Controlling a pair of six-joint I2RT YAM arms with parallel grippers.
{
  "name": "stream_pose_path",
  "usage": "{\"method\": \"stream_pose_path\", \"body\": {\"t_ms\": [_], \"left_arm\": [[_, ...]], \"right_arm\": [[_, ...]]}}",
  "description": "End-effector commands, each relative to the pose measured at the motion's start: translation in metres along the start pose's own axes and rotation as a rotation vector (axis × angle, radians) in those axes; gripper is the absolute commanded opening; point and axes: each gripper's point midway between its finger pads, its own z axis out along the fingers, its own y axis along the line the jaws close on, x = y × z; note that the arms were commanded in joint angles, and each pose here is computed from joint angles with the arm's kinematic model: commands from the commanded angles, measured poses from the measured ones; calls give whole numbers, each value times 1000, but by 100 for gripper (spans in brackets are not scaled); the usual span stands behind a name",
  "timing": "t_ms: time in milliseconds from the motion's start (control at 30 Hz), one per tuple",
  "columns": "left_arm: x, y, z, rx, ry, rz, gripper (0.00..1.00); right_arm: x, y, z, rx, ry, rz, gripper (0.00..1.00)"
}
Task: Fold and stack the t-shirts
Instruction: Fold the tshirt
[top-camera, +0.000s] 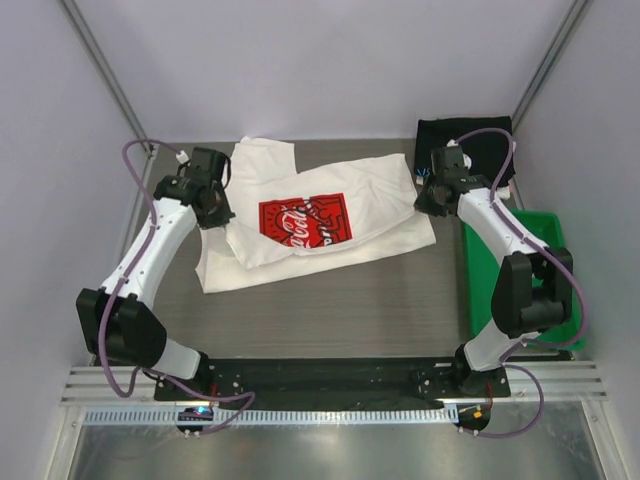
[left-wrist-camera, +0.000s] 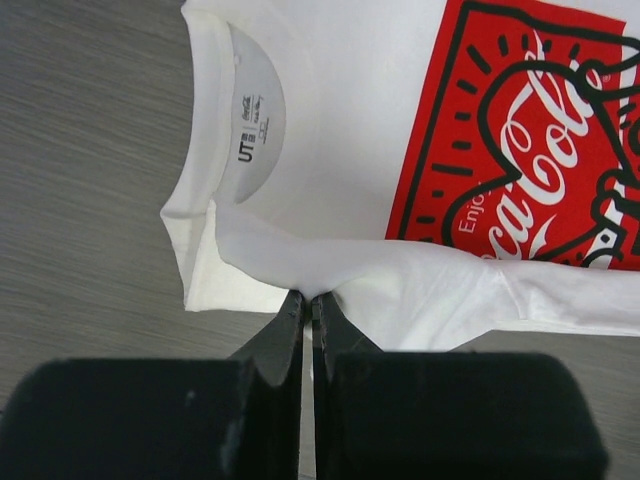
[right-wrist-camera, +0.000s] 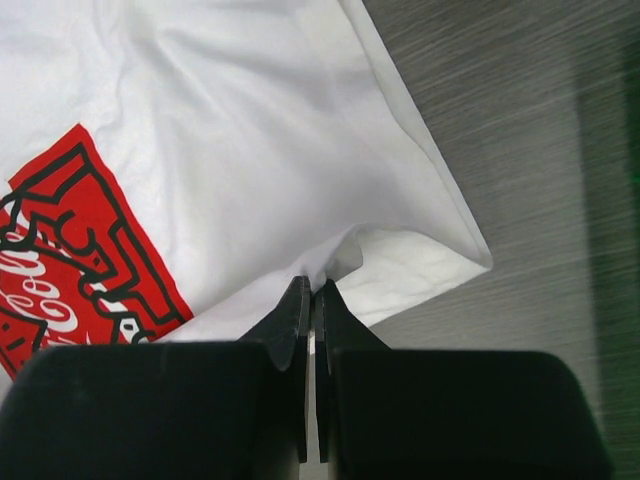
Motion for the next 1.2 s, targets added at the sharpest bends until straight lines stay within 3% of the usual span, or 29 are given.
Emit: {"method": "stream_pose_path", "body": {"t_ms": [0, 133, 167, 233, 267, 300, 333, 400, 433, 467, 500, 567, 633, 700, 767, 800, 867, 1000, 1167], "left_arm": [[-38, -12, 5, 53, -59, 25, 0], [-58, -13, 31, 24, -27, 17, 0], [-54, -12, 50, -4, 31, 23, 0], [-81, -10, 55, -15, 18, -11, 0], [-68, -5, 81, -62, 117, -2, 3], [-71, -3, 87, -68, 140, -12, 20], [-90, -4, 86, -45, 129, -52, 32], [-81, 3, 89, -67, 213, -67, 50], [-78, 10, 86, -85, 219, -77, 53], [-75, 10, 86, -83, 205, -88, 58], [-84, 11, 61, -55, 131, -108, 68], [-60, 19, 65, -62, 130, -135, 73], [-53, 25, 46, -41, 80, -178, 73], [-6, 34, 56, -50, 158, -223, 73], [0, 34, 45, 12, 93, -285, 74], [34, 38, 53, 8, 156, -326, 74], [44, 42, 49, 26, 114, -377, 73], [99, 56, 64, -8, 151, -471, 74], [115, 69, 78, -22, 86, -657, 74]], "right_arm": [[-32, 10, 5, -12, -73, -3, 1], [-42, 15, 36, 2, -53, 3, 1], [-46, 17, 41, 3, -51, 4, 1], [-64, 26, 49, -13, -62, 12, 4], [-60, 27, 64, -8, -26, 1, 15], [-62, 31, 71, -19, -10, -11, 27], [-78, 40, 64, -24, -17, -15, 62], [-79, 34, 70, 20, 10, -40, 77], [-78, 30, 65, 39, 20, -43, 82], [-83, 30, 50, 38, -7, -46, 82], [-84, 27, 45, 41, -21, -45, 82], [-64, 14, 39, 59, 2, -46, 82], [-45, 5, 25, 38, -4, -37, 82], [-40, 6, 9, -19, -39, -26, 82], [-6, -12, 16, -9, 20, -11, 81], [0, -20, 17, -11, 29, 6, 81], [24, -31, 23, -35, 78, 32, 79], [44, -53, 35, -32, 114, 68, 77], [52, -68, 49, -21, 137, 97, 75]]}}
